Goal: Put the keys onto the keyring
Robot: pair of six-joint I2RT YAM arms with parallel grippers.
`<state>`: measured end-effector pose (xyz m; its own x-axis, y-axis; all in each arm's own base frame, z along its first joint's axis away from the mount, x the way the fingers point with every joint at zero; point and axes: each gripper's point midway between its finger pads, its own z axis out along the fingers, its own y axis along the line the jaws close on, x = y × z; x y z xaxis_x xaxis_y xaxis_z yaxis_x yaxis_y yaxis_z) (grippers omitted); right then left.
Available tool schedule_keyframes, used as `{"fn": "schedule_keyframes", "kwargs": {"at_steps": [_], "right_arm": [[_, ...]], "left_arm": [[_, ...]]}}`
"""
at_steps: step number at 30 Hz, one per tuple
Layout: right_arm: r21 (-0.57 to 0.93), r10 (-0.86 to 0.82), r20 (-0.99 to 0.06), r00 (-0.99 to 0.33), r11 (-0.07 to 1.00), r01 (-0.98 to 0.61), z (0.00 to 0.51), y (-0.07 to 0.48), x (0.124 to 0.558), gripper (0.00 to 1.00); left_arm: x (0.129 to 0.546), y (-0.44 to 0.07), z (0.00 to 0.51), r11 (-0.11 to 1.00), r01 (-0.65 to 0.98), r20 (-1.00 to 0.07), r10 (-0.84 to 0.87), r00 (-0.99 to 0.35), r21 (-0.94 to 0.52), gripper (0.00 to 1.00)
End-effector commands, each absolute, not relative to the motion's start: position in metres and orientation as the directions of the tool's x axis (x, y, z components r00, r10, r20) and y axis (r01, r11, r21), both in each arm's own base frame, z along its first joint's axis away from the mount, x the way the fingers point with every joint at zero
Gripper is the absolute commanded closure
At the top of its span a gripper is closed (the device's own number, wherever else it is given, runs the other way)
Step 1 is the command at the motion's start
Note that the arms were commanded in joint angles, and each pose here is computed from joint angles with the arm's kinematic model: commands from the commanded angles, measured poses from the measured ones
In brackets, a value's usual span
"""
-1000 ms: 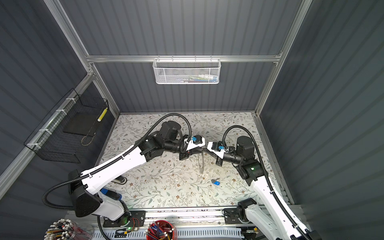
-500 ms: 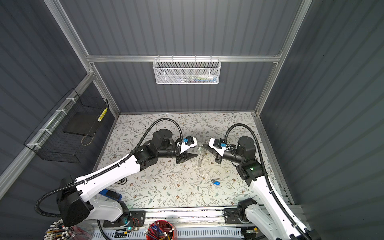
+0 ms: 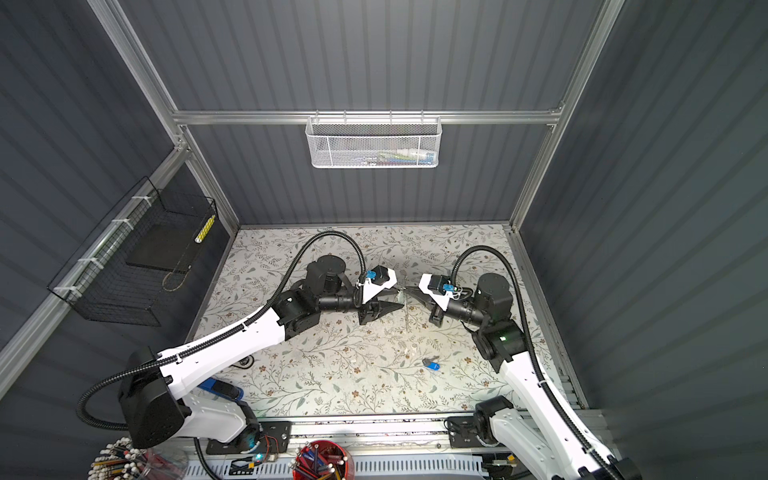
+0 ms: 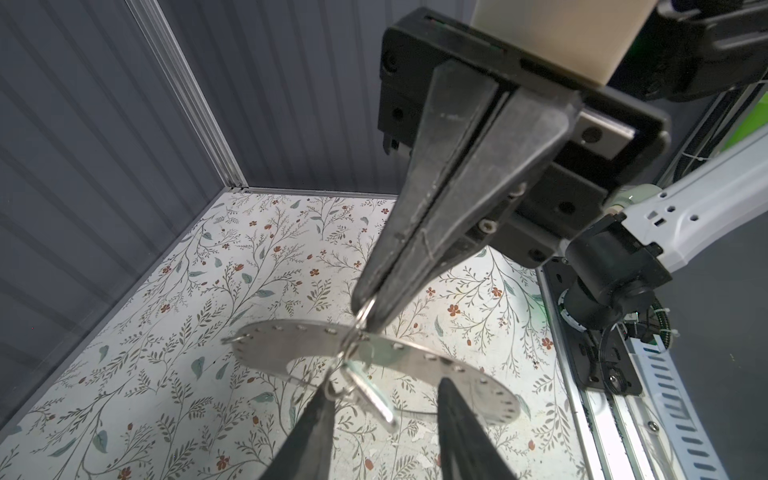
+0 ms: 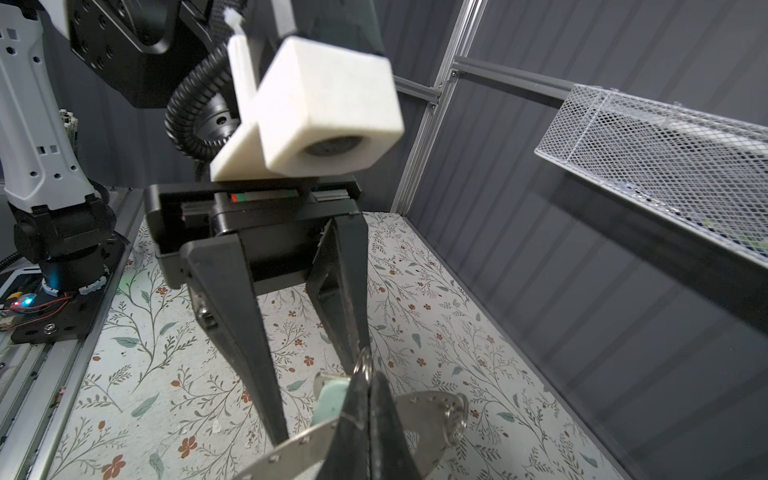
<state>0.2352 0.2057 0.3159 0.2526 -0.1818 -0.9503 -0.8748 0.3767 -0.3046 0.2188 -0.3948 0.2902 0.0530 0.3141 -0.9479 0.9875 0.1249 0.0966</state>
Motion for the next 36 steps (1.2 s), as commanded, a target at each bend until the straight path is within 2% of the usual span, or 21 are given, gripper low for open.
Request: {"fn": "schedule_keyframes", "kwargs": {"at_steps": [1, 10, 11, 14, 22, 31, 32, 36], "right_arm": [[-0.314, -0.16, -0.949, 0.272, 0.389, -0.866, 0.322, 0.205, 0.236, 1.0], [-0.27, -0.124, -0.963, 0.24, 0.47, -0.84, 0.329, 0.198, 0.241, 1.0], [-0.259, -0.109, -0.966, 0.237, 0.492, -0.831, 0.331, 0.196, 0.244, 1.0], [-0.231, -0.072, -0.971, 0.229, 0.538, -0.811, 0.335, 0.191, 0.249, 1.0], [-0.234, -0.028, -0.964, 0.265, 0.566, -0.79, 0.347, 0.189, 0.253, 1.0], [-0.236, -0.031, -0.964, 0.265, 0.561, -0.793, 0.344, 0.189, 0.252, 1.0], [-0.234, -0.033, -0.965, 0.261, 0.559, -0.796, 0.342, 0.19, 0.251, 1.0], [-0.239, -0.036, -0.965, 0.261, 0.537, -0.809, 0.339, 0.192, 0.247, 1.0]], "left_arm": [[0.224, -0.401, 0.287, 0.142, 0.985, -0.948, 0.314, 0.049, 0.098, 0.66], [0.232, -0.404, 0.29, 0.158, 0.977, -0.946, 0.312, 0.089, 0.144, 0.99], [0.23, -0.403, 0.289, 0.154, 0.977, -0.946, 0.312, 0.092, 0.146, 1.0], [0.227, -0.405, 0.285, 0.131, 0.982, -0.944, 0.317, 0.092, 0.14, 1.0], [0.217, -0.416, 0.264, 0.028, 0.999, -0.926, 0.376, 0.031, 0.045, 1.0], [0.208, -0.423, 0.259, -0.038, 0.999, -0.926, 0.377, 0.004, -0.011, 1.0], [0.209, -0.424, 0.261, -0.033, 0.999, -0.929, 0.371, -0.001, -0.014, 0.98], [0.222, -0.411, 0.272, 0.08, 0.995, -0.944, 0.329, 0.021, 0.05, 0.66]]}}
